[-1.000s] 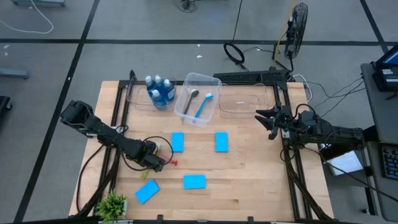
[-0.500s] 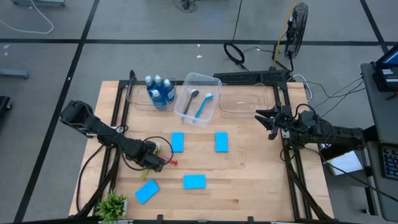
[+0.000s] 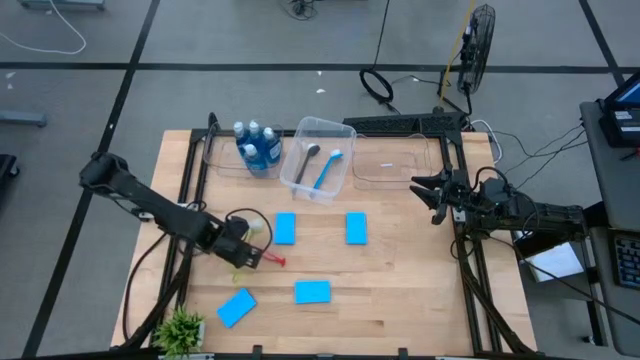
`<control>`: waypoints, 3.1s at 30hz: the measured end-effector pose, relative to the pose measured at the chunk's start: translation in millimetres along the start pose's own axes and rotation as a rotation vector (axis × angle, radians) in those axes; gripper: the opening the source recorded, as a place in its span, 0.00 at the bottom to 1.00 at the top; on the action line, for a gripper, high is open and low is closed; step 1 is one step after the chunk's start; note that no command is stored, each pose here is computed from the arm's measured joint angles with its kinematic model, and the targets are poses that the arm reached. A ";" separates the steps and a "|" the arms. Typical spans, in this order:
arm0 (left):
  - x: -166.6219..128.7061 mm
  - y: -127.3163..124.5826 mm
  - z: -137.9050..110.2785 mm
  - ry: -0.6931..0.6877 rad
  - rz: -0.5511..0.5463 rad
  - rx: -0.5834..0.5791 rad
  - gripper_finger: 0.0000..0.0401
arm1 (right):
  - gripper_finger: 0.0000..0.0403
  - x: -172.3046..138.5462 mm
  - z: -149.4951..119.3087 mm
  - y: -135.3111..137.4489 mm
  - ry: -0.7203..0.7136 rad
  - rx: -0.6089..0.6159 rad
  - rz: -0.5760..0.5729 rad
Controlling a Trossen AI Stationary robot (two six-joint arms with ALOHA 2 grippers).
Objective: Pick & Place Kitchen Sink Supplies
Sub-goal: Put the green dish brush into the transparent container
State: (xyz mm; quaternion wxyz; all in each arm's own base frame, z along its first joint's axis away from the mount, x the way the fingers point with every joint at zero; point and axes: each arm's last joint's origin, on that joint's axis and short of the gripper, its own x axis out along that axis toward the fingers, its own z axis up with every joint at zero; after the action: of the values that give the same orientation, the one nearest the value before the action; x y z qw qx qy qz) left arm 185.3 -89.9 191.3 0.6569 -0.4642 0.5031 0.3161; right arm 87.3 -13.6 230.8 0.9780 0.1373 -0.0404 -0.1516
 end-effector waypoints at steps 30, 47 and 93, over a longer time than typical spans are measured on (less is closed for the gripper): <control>-106.9 -73.2 13.8 -0.666 -1.241 0.750 0.15 | 0.32 0.0 0.0 0.0 0.000 -0.003 -0.001; -114.0 -74.5 15.3 -0.752 -1.280 0.733 0.16 | 0.32 0.0 0.0 0.0 0.000 -0.004 0.000; -100.9 -106.7 266.3 -0.748 -0.211 0.368 0.16 | 0.32 0.0 -0.7 -0.3 0.007 -0.005 -0.006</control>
State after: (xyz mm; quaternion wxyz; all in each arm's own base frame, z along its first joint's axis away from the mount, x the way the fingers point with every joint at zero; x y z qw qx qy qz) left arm 347.6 123.0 335.5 0.8947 -0.2415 0.2282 0.2986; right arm 87.3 -13.7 230.0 0.9781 0.1353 -0.0363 -0.1542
